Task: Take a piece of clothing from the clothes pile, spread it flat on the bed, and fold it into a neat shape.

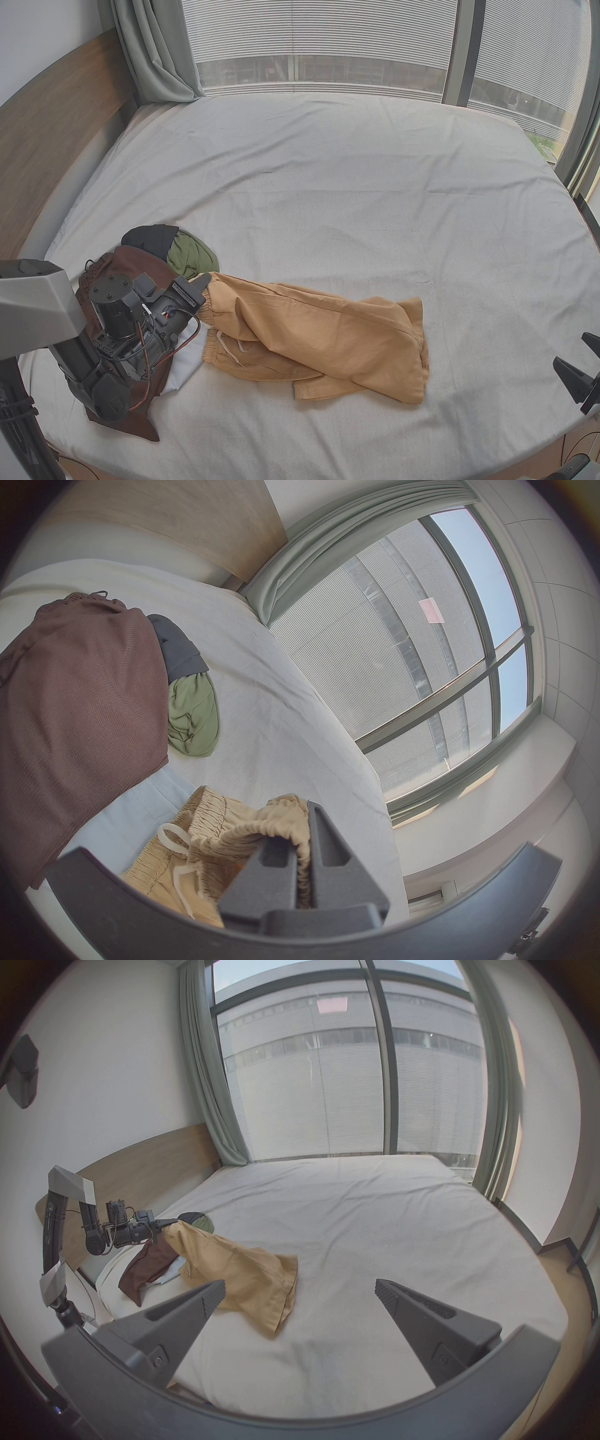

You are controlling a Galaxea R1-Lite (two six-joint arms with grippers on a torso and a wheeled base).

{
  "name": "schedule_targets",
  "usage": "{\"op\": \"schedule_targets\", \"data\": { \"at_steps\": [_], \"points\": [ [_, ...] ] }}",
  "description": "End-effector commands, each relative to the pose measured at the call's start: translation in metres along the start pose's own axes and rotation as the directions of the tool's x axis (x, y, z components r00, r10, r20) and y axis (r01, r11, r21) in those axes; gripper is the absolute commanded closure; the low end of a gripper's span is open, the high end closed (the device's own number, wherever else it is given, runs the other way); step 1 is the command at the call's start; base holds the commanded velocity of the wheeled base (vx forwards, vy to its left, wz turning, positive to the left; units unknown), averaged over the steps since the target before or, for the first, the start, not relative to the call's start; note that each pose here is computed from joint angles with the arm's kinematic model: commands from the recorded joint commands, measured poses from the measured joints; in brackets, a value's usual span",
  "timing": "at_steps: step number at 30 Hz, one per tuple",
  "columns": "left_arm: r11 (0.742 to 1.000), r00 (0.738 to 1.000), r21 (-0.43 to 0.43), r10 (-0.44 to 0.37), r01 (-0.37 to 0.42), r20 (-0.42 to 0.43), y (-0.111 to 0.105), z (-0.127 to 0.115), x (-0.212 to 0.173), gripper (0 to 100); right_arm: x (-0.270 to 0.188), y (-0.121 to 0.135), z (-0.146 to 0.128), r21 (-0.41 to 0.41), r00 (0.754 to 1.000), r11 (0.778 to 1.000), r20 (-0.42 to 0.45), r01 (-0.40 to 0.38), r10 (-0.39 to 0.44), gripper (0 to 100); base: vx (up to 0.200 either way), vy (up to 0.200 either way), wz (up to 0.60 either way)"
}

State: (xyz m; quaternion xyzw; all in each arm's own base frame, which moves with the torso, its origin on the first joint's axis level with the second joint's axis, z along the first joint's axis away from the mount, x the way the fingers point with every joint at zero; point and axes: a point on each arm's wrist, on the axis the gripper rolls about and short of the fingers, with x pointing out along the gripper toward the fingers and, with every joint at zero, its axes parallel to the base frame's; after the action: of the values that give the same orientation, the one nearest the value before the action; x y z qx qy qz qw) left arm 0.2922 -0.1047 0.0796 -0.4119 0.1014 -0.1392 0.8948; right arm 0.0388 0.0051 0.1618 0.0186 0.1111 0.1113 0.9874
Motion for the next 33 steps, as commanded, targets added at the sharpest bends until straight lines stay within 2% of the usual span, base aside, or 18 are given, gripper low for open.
{"op": "schedule_targets", "data": {
  "at_steps": [1, 7, 15, 16, 22, 23, 26, 33],
  "points": [
    [1.0, 1.0, 0.0, -0.012, 0.012, 0.006, -0.003, 0.003, -0.002, 100, 0.019, -0.004, 0.003, 0.025, 0.995, 0.999, -0.1, -0.023, 0.025, 0, 0.0, 0.0, 0.0],
    [1.0, 1.0, 0.002, -0.016, 0.016, 0.004, -0.004, 0.004, -0.003, 100, 0.03, -0.006, 0.005, 0.038, 0.988, 0.998, -0.15, -0.042, 0.048, 0, 0.0, 0.0, 0.0],
    [1.0, 1.0, 0.002, -0.013, 0.013, 0.002, -0.003, 0.003, -0.003, 100, 0.045, -0.007, 0.006, 0.068, 0.964, 0.987, -0.212, -0.148, 0.159, 0, 0.0, 0.0, 0.0],
    [1.0, 1.0, 0.002, -0.013, 0.013, 0.002, -0.003, 0.003, -0.003, 100, 0.049, -0.006, 0.004, 0.085, 0.951, 0.978, -0.23, -0.192, 0.207, 0, 0.0, 0.0, 0.0],
    [0.999, 1.0, 0.04, -0.006, 0.006, -0.004, -0.001, 0.002, -0.003, 100, 0.062, -0.008, 0.001, 0.137, 0.916, 0.959, -0.288, -0.248, 0.279, 0, 0.0, 0.0, 0.0],
    [0.999, 1.0, 0.042, -0.006, 0.006, -0.004, -0.001, 0.002, -0.003, 100, 0.069, -0.009, -0.001, 0.163, 0.9, 0.95, -0.309, -0.268, 0.306, 0, 0.0, 0.0, 0.0],
    [0.999, 1.0, 0.043, -0.005, 0.005, -0.005, -0.001, 0.002, -0.003, 100, 0.082, -0.011, -0.003, 0.191, 0.88, 0.933, -0.317, -0.305, 0.353, 0, 0.0, 0.0, 0.0],
    [0.999, 1.0, 0.043, -0.009, 0.009, 0.003, -0.002, 0.004, -0.003, 100, 0.114, -0.018, -0.013, 0.222, 0.865, 0.926, -0.343, -0.304, 0.366, 0, 0.0, 0.0, 0.0]
  ]
}}
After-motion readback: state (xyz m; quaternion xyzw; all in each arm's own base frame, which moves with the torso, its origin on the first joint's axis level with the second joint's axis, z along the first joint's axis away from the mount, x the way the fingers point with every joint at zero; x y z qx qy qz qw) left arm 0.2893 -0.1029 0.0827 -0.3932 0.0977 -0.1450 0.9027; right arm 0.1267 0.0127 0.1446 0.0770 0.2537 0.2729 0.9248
